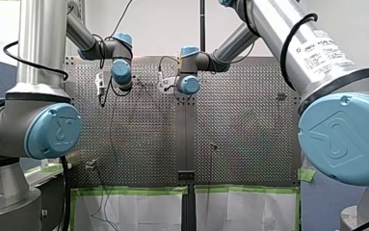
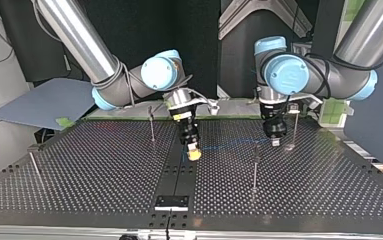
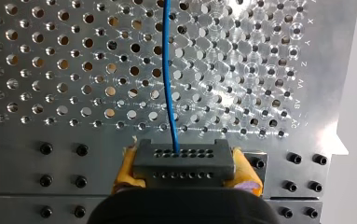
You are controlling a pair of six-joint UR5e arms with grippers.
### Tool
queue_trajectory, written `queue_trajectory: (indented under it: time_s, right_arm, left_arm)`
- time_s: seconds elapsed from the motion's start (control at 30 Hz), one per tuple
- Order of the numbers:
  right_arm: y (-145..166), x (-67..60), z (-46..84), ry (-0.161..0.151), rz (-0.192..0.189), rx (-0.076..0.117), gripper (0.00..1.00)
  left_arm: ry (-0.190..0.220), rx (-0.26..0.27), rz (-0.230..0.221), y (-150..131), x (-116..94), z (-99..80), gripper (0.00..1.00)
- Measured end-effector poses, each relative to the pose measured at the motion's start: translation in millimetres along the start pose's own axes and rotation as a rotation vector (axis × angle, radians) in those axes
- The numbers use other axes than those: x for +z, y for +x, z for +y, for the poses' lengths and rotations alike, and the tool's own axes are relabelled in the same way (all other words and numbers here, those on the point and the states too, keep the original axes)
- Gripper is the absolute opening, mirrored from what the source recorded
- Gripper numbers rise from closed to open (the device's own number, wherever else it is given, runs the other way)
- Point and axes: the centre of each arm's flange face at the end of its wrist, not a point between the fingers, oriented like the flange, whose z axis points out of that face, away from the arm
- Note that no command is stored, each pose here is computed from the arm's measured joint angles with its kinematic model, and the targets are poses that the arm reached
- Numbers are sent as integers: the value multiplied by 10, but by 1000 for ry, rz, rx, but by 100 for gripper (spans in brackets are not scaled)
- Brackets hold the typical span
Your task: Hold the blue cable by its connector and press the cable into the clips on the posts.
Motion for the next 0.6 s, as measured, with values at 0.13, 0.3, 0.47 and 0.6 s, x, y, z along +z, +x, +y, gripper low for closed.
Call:
queue_trajectory:
  time_s: [0.13, 0.3, 0.47, 0.6]
  right_arm:
    - [-4, 2, 7, -1, 0, 0, 0]
    - [-10, 6, 22, -3, -1, -1, 0]
    - [-18, 9, 26, -4, -1, -1, 0]
    - [-5, 19, 34, -5, 2, -1, 0]
  left_arm:
    - [-13, 24, -2, -7, 47, 70, 0]
    - [-19, 47, -2, -12, 90, 128, 0]
    - [3, 60, 1, -12, 120, 145, 0]
    - [28, 65, 3, -11, 127, 133, 0]
